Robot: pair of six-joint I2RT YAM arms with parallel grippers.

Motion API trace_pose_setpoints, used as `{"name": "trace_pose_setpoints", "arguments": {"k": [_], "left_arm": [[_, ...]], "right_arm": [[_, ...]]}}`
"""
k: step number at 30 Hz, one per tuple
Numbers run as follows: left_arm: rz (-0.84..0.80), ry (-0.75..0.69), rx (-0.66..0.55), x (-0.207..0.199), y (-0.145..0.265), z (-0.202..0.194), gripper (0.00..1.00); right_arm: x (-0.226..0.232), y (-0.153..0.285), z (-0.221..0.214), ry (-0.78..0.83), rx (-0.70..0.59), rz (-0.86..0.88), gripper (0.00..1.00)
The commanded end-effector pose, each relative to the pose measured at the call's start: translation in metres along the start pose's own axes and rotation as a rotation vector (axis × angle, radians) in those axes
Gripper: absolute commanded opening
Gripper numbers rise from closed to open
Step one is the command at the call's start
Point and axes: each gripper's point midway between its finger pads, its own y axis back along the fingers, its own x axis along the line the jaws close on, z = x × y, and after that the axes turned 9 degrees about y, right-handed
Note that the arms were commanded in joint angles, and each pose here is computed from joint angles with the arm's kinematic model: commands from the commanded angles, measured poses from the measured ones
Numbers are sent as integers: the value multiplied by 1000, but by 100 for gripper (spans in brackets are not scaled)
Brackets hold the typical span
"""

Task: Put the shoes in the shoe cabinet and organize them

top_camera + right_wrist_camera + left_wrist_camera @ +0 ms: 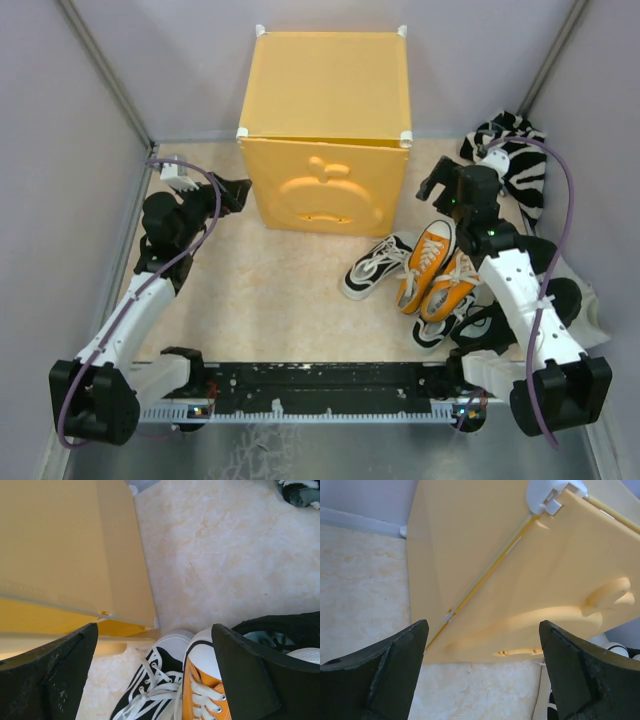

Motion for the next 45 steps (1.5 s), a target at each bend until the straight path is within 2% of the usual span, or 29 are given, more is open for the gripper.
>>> {"name": "trace_pose_setpoints", "arguments": {"k": [1,15,18,23,30,38,45], "left_arm": [[-32,-23,-37,-10,2,9,98],[-35,-21,-29,-11,2,8,98],[-39,-17,-22,-12,1,6,98],[-41,-14,-14,-12,1,3,98],[-33,-16,-13,-10,1,1,98],[-36,-5,-7,-10,1,-1,98],[-47,14,-2,-13,1,-3,98]], "right_arm": [[7,14,36,-35,-98,9,96],[5,12,19,98,-25,26,96],[0,12,6,119,49,1,91],[9,11,-40,152,211,54,79],[33,29,-83,218,270,110,75],[42,36,-102,179,259,166,73],[75,37,-138,117,312,239,72]]}}
